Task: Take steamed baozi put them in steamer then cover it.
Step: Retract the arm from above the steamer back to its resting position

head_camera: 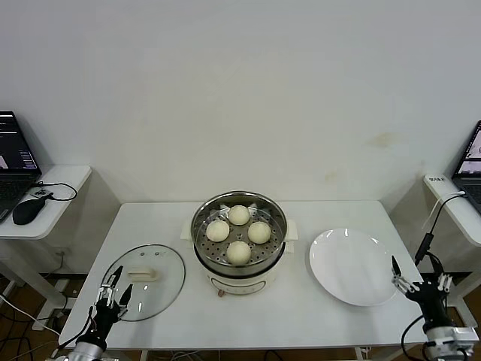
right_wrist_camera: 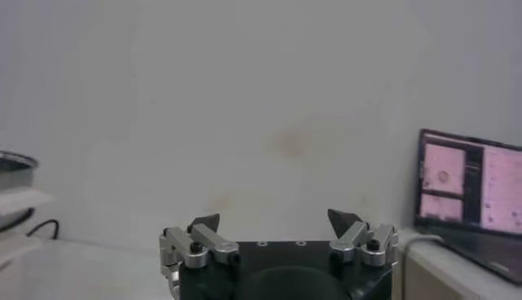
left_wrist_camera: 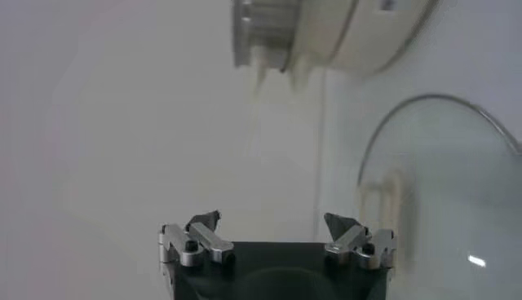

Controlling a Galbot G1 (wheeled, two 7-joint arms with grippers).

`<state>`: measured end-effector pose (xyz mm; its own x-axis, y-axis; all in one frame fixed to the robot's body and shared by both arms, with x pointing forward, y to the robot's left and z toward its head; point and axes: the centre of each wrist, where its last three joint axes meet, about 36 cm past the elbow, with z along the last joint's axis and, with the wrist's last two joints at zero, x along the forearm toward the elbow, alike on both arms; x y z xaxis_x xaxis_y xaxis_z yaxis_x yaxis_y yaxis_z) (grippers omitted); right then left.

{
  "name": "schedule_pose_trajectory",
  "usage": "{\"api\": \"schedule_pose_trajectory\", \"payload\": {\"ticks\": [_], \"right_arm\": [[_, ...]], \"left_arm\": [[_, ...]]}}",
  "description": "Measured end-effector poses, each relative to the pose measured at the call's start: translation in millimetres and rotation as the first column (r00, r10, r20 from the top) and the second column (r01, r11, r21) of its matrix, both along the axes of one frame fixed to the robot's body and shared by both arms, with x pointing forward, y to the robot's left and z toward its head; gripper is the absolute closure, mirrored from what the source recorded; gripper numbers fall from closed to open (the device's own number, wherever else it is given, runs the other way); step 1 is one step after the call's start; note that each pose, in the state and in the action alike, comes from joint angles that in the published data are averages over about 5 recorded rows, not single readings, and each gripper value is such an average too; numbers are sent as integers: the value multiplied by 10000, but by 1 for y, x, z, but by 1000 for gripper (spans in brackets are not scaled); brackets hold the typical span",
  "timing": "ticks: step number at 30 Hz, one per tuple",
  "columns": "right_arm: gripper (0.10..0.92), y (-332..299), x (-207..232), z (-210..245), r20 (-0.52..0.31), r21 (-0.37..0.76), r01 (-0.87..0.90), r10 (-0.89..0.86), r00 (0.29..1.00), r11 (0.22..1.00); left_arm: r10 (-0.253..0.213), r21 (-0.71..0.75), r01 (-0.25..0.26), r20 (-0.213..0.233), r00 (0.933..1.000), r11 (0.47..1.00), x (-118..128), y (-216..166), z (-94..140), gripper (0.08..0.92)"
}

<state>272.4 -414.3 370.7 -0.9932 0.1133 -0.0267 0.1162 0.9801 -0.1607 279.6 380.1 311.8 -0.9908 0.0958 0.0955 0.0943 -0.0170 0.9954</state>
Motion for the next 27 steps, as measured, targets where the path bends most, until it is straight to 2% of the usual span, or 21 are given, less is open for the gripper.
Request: {"api": "schedule_pose_trajectory", "payload": {"ticks": [7, 27], "right_arm": [[199, 2, -8, -3, -39, 182, 212, -211, 9998, 9996], [200, 6, -26, -12, -443, 278, 215, -203, 9988, 9994]], "left_arm": [[-48, 420, 59, -283, 9996, 9991, 15, 5, -15, 177], [55, 617, -31, -382, 9993, 9981, 61, 8, -29, 177]]}}
